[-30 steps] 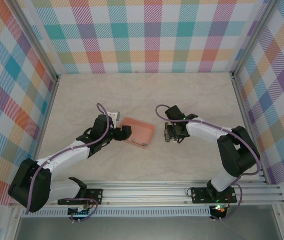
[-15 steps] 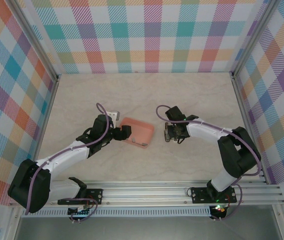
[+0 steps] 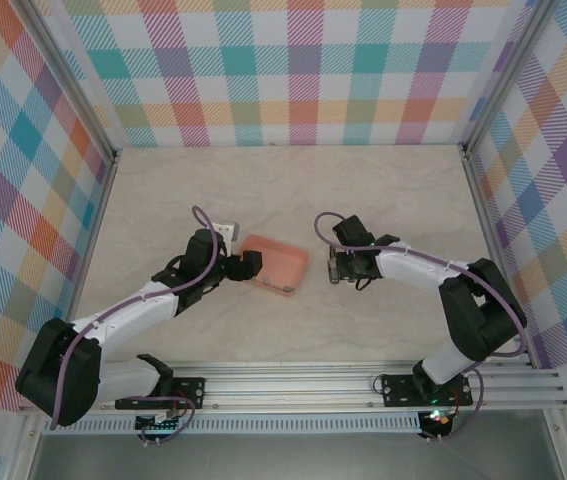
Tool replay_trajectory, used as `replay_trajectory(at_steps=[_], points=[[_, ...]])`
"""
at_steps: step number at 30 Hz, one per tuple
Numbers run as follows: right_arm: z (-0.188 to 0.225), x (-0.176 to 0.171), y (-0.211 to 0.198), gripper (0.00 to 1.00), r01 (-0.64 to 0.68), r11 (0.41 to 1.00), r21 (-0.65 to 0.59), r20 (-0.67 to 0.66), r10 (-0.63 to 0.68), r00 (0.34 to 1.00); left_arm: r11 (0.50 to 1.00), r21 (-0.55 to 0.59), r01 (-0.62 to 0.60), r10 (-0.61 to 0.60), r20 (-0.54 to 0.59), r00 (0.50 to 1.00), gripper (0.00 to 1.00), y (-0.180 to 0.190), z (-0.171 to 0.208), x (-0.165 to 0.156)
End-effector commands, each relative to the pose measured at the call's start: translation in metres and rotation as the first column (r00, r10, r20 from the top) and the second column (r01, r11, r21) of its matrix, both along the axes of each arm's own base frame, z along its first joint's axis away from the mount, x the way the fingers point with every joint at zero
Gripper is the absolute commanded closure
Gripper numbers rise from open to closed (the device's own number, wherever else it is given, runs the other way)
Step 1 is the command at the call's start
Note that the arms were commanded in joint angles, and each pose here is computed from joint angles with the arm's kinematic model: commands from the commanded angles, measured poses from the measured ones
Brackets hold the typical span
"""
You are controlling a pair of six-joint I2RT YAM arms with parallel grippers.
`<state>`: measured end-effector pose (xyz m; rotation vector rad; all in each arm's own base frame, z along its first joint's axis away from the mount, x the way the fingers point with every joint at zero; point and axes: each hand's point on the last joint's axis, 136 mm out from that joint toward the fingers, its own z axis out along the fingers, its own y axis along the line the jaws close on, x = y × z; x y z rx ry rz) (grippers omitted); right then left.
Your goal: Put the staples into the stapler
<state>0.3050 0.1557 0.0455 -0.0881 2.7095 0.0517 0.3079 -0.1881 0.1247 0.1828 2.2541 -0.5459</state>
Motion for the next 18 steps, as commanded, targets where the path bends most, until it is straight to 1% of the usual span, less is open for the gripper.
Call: replay_trajectory(at_steps=[1, 18], points=[[0.0027, -0.0001, -0.0017, 0.83, 0.003, 1.000, 0.008, 0.012, -0.003, 1.000, 1.000, 0.005, 0.021, -0.021, 0.023, 1.000, 0.20, -0.0032, 0.0035, -0.0022], [-0.0067, -0.0087, -0.0060, 0.82, 0.014, 1.000, -0.004, -0.023, -0.014, 1.000, 1.000, 0.003, 0.025, -0.025, 0.020, 0.999, 0.20, -0.0044, 0.0022, -0.0021]])
